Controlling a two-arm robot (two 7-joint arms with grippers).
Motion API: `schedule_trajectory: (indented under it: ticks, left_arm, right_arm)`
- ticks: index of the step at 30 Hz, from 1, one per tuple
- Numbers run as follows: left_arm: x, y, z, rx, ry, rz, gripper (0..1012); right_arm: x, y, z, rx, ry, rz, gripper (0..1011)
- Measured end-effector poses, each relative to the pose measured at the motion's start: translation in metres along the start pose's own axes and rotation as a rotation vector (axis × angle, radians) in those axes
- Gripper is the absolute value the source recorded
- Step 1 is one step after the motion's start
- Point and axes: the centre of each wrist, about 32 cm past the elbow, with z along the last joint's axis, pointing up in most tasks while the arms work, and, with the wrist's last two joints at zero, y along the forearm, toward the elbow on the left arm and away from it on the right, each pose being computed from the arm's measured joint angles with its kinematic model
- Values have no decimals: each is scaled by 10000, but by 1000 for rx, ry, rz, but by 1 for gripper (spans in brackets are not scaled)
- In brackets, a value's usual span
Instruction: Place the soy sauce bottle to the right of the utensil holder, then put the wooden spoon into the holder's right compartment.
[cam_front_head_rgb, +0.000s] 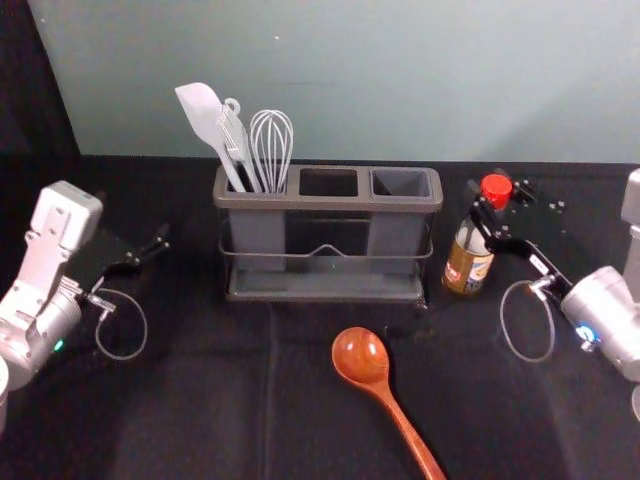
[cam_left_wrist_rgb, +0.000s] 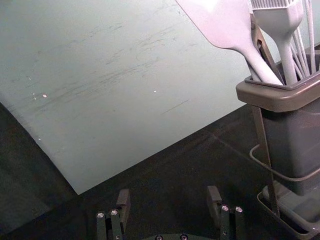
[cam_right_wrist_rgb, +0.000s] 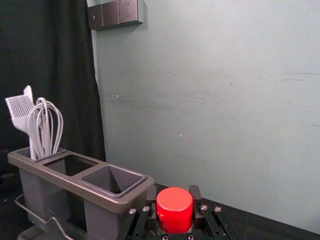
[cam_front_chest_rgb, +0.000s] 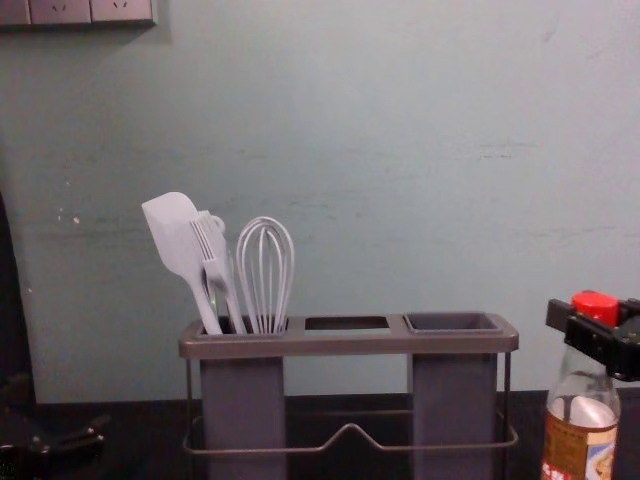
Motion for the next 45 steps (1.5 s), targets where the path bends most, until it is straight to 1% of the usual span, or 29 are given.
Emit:
schedule_trajectory:
  ticks: [4,12,24,26,28,30,31,33,34,36,39,40,41,42,45]
  left_arm:
    - [0,0,0,0,0,0,1005]
    - [0,0,0,0,0,0,1005]
    - [0,0,0,0,0,0,1005]
    - [0,0,0,0,0,0,1005]
    - [0,0,0,0,0,0,1005]
    - [0,0,0,0,0,0,1005]
    - [0,0,0,0,0,0,1005]
    - [0,0,0,0,0,0,1005]
    - [0,0,0,0,0,0,1005]
    - [0,0,0,0,0,0,1005]
    - [0,0,0,0,0,0,1005]
    - [0,0,0,0,0,0,1005]
    - [0,0,0,0,0,0,1005]
    - [0,0,0,0,0,0,1005]
    - [0,0,0,0,0,0,1005]
  right_arm:
    - [-9,82,-44,7,9,3,392]
    - [-24,182,-88,8,18,7,392]
    - [-32,216,-118,5,24,-2,392]
    - [-33,217,-118,7,24,-4,416]
    - [-33,214,-114,11,24,-8,481]
    - [-32,210,-85,25,25,-12,564]
    - [-32,210,-85,25,25,-12,585]
    - [-29,200,-33,48,29,-19,620]
    - [-25,189,13,66,30,-23,676]
    - [-20,169,88,91,28,-25,741]
    - [-20,145,161,113,24,-24,834]
    - [-22,129,201,123,19,-23,834]
    - [-24,119,221,128,17,-21,886]
    - [-29,100,263,138,11,-17,902]
    - [-46,67,315,148,3,-9,974]
